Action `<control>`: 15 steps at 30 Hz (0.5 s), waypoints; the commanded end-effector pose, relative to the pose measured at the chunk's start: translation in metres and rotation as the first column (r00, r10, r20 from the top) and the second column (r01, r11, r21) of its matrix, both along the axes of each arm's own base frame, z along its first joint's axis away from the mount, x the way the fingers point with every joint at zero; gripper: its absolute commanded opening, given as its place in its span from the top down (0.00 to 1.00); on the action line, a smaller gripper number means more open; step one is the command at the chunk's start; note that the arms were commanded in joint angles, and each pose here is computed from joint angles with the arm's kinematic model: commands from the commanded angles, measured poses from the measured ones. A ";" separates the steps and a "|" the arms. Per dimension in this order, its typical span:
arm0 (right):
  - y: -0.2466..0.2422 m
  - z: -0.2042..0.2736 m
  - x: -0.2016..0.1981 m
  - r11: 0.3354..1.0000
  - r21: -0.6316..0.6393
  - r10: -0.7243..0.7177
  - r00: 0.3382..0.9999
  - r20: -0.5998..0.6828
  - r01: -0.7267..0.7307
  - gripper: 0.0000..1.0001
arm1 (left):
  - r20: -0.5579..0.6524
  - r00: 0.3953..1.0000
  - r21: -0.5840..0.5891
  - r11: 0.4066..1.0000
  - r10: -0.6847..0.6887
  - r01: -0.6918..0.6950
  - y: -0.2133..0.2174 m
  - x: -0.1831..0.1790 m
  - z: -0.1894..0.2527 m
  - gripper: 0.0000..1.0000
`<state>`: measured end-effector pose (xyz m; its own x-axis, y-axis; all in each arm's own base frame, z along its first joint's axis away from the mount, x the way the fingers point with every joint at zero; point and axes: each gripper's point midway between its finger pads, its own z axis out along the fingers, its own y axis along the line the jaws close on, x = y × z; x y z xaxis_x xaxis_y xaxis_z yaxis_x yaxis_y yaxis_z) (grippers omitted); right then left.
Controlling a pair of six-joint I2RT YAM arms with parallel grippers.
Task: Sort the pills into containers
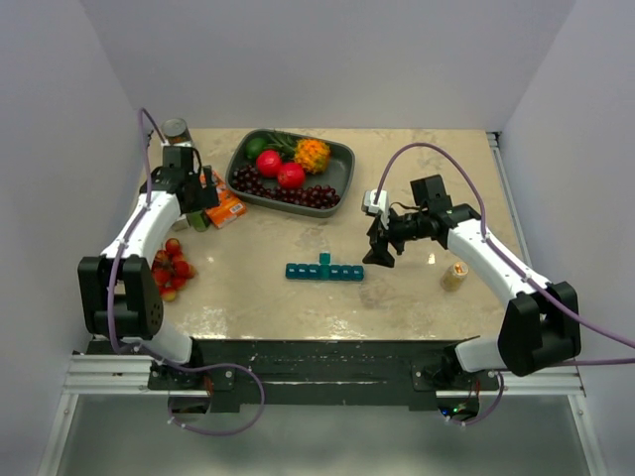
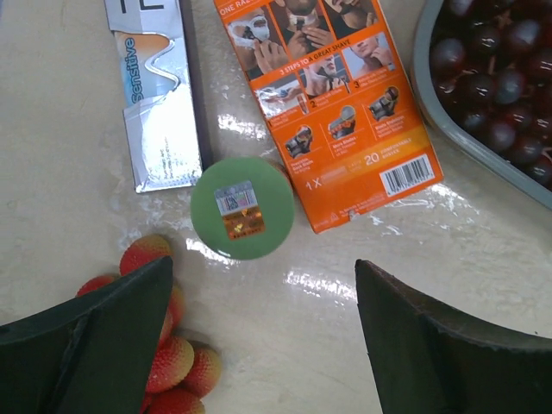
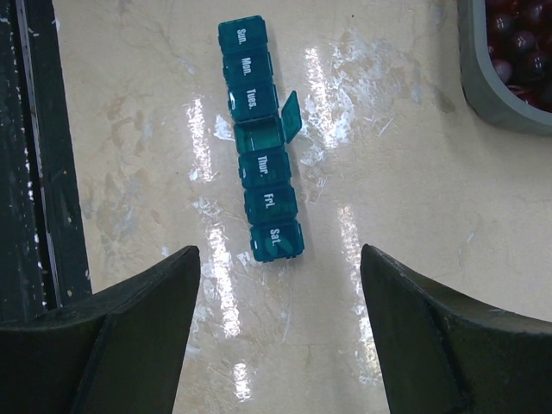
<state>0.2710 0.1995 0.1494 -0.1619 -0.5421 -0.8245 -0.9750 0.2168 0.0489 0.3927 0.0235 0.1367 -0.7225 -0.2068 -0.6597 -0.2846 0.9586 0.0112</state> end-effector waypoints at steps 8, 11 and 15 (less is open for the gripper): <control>0.004 0.010 0.000 0.999 0.039 0.019 1.000 0.025 -0.020 0.22 | -0.037 0.999 0.055 0.998 0.013 -0.011 0.020 0.029 -0.008 0.24; 0.004 0.010 0.000 0.999 0.040 0.019 1.000 0.025 -0.020 0.22 | -0.046 0.999 0.064 0.998 0.020 -0.017 0.023 0.031 -0.011 0.28; 0.004 0.009 -0.001 0.999 0.039 0.020 1.000 0.022 -0.021 0.22 | -0.055 0.998 0.058 0.998 0.015 -0.012 0.023 0.033 -0.014 0.40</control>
